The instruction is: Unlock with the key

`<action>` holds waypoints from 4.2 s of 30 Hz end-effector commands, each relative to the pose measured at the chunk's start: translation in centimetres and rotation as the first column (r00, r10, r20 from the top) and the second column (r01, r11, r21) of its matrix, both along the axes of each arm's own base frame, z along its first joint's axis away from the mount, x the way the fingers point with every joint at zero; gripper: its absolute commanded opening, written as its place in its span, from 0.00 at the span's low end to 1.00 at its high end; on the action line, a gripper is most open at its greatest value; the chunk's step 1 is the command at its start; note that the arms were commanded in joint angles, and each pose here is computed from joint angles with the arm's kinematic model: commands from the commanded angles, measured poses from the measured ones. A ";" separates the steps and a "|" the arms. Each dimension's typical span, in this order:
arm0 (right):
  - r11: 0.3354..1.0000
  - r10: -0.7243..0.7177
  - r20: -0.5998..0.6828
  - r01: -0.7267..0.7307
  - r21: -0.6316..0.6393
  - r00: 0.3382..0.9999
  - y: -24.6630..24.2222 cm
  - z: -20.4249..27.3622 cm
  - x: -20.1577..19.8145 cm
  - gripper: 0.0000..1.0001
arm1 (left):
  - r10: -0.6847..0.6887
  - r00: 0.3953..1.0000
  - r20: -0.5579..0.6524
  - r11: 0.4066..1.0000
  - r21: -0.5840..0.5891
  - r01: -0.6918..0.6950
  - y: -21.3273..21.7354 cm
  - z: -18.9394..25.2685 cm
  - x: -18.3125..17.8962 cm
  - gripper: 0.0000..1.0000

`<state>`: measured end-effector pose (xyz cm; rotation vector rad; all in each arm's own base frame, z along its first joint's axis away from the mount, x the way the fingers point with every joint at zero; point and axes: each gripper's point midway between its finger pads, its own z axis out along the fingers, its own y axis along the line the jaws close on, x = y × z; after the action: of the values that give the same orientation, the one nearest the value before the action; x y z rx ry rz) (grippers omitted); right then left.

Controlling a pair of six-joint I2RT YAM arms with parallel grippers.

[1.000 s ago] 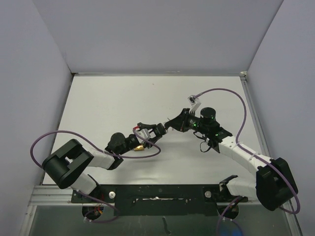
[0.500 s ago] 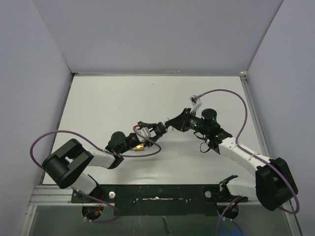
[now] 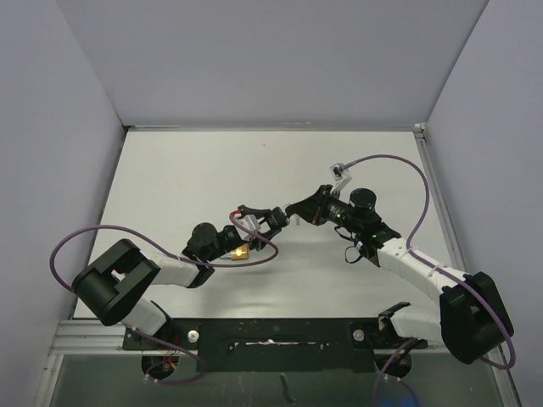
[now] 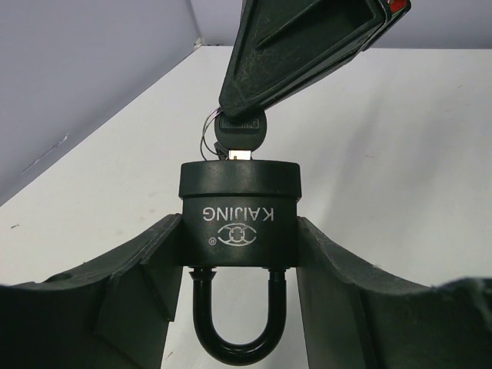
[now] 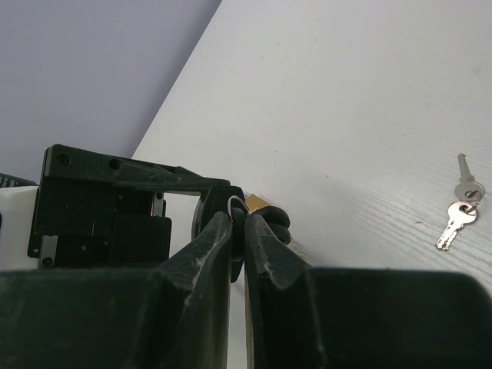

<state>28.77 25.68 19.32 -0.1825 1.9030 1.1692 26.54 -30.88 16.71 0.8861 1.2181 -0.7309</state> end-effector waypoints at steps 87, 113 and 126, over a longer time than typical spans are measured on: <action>0.992 -0.121 -0.567 0.083 -0.093 0.815 4.3 -8.5 2.7 0.00 | 0.334 0.927 0.170 0.935 -0.182 -0.303 -1.0 5.5 8.9 0.00; 0.991 -0.133 -0.415 0.126 -0.045 0.900 2.8 -3.5 5.5 0.40 | 0.380 0.918 0.118 0.920 -0.156 -0.360 0.6 4.0 8.8 0.00; 0.950 -0.291 -0.126 0.270 -0.159 0.948 -5.7 1.9 6.0 0.70 | 0.432 0.902 -0.024 0.896 -0.108 -0.432 1.7 4.4 9.6 0.00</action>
<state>35.65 21.94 20.31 0.2123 2.0927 1.0140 34.81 -29.34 11.98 0.6796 1.4523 -0.3756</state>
